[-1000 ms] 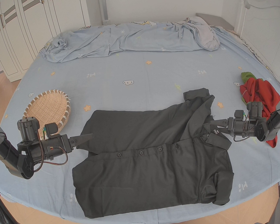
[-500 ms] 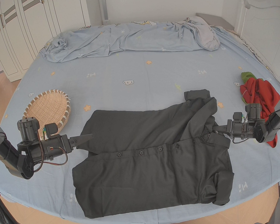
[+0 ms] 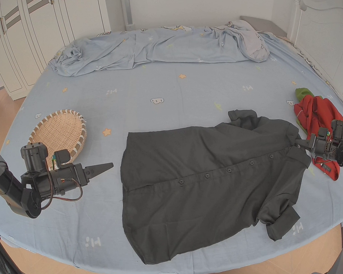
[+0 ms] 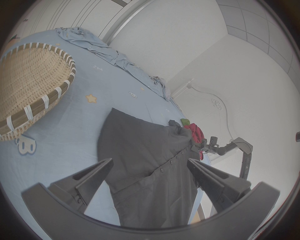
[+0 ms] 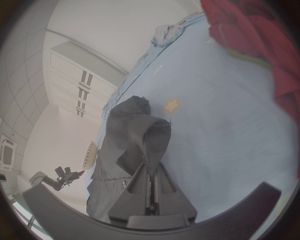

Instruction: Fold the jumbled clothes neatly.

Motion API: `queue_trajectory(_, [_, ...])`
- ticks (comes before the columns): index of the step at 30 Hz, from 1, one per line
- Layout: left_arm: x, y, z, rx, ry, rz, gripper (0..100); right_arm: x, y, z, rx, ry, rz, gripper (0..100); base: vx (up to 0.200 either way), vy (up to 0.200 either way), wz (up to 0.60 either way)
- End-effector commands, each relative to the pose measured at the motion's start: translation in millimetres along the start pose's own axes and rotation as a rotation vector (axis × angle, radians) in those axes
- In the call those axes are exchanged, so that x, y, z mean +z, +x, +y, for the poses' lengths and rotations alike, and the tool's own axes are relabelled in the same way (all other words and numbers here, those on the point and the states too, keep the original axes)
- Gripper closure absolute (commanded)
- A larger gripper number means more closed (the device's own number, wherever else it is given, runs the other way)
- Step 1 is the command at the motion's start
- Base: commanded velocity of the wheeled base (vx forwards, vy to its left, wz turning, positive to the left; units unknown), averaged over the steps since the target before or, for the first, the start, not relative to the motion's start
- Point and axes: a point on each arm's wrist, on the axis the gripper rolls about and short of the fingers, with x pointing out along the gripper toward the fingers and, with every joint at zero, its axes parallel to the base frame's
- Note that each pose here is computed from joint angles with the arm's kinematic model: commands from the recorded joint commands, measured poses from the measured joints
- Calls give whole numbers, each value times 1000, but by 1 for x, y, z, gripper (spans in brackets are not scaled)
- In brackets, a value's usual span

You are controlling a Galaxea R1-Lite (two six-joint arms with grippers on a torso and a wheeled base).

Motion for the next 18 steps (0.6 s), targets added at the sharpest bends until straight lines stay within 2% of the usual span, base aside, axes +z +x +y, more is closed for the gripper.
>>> queue_trajectory(1, [-2,4,2,-4,-5,9,0,7,-15,-9,-33,4,-35,100,0,0,0])
queue_trajectory(6, [-3,6,4,-4,-7,12,0,7,-21,-19,-56,15,-48,100,0,0,0])
queue_trajectory(12, [-9,13,3,-15,-16,37,0,1,-11,-14,-35,19,-18,100,0,0,0])
queue_trajectory(13, [-9,13,3,-13,-17,37,0,0,-10,-14,-35,22,-14,0,0,0,0])
queue_trajectory(18, [-19,17,11,-1,-53,67,0,1,-13,-7,-29,16,-18,0,0,0,0])
